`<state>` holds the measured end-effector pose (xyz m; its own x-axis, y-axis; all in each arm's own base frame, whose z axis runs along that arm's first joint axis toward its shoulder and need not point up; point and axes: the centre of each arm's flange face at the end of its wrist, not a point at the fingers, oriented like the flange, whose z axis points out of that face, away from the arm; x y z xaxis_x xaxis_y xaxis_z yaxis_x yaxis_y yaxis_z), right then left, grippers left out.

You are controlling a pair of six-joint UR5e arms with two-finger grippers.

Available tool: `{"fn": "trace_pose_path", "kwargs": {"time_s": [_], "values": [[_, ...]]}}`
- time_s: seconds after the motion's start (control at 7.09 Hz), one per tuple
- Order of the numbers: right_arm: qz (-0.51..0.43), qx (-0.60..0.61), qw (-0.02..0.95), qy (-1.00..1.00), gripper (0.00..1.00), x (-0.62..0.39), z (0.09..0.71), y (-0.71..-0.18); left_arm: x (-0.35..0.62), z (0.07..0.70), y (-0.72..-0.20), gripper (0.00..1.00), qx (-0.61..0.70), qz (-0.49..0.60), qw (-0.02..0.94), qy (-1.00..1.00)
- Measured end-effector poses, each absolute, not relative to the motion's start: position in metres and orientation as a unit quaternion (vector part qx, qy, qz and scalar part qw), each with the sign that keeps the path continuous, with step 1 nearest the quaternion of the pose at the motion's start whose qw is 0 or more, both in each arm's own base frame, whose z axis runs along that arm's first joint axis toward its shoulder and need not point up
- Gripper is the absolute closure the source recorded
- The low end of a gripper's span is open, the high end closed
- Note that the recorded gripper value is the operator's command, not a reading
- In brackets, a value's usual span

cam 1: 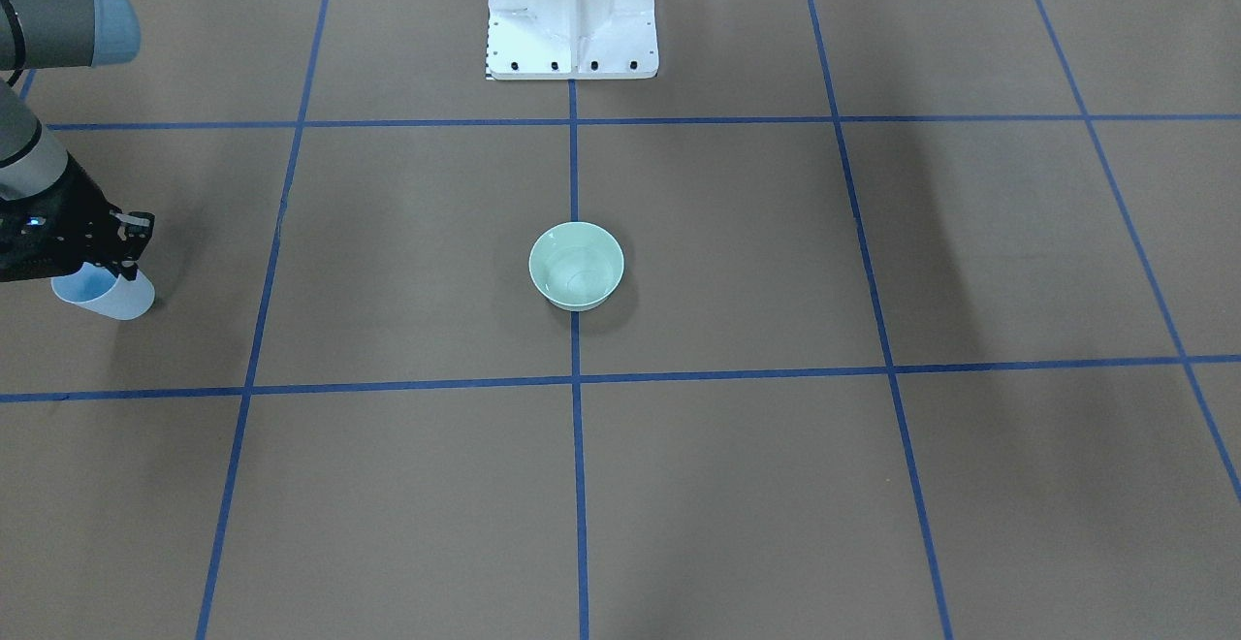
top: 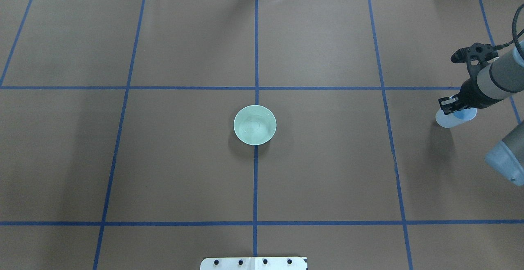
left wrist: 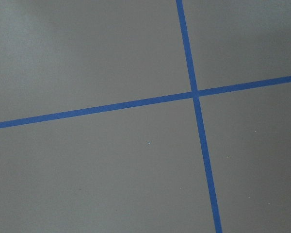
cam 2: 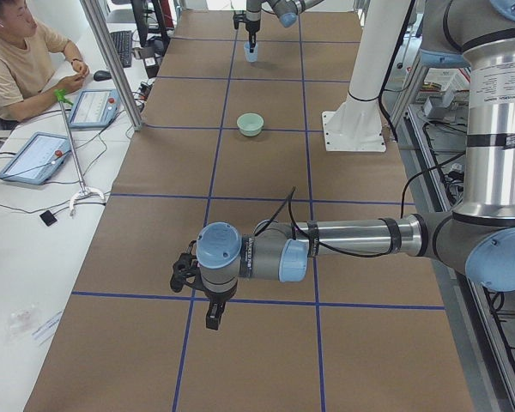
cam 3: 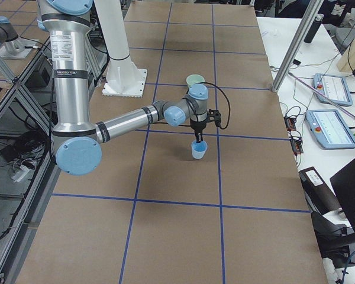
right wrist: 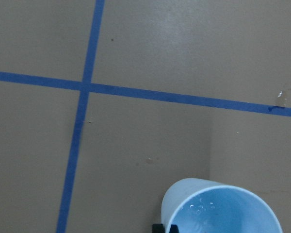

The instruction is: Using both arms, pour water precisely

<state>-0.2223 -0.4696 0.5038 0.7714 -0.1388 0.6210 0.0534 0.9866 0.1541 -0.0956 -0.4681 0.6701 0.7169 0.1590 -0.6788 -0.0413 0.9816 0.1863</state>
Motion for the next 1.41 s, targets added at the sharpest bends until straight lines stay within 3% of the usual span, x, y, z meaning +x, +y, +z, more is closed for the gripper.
{"fn": "trace_pose_path", "kwargs": {"time_s": [0.14, 0.42, 0.56, 1.13, 1.41], "values": [[-0.056, 0.064, 0.941, -0.328, 1.00, -0.213, 0.513, -0.469, -0.095, 0.670, -0.468, 0.00, 0.079, 0.055, 0.923, 0.372], [-0.057, 0.066, 0.942, -0.323, 0.43, -0.206, 0.520, -0.468, -0.095, 0.670, -0.468, 0.00, 0.079, 0.055, 0.923, 0.372], [-0.059, 0.073, 0.941, -0.326, 0.00, -0.205, 0.520, -0.467, -0.095, 0.669, -0.469, 0.00, 0.079, 0.055, 0.923, 0.372], [-0.061, 0.099, 0.931, -0.345, 0.00, -0.203, 0.499, -0.478, -0.095, 0.664, -0.473, 0.00, 0.082, 0.054, 0.923, 0.372], [-0.043, 0.102, 0.928, -0.356, 0.00, -0.185, 0.473, -0.505, -0.093, 0.631, -0.483, 0.00, 0.089, 0.020, 0.921, 0.378]]}}
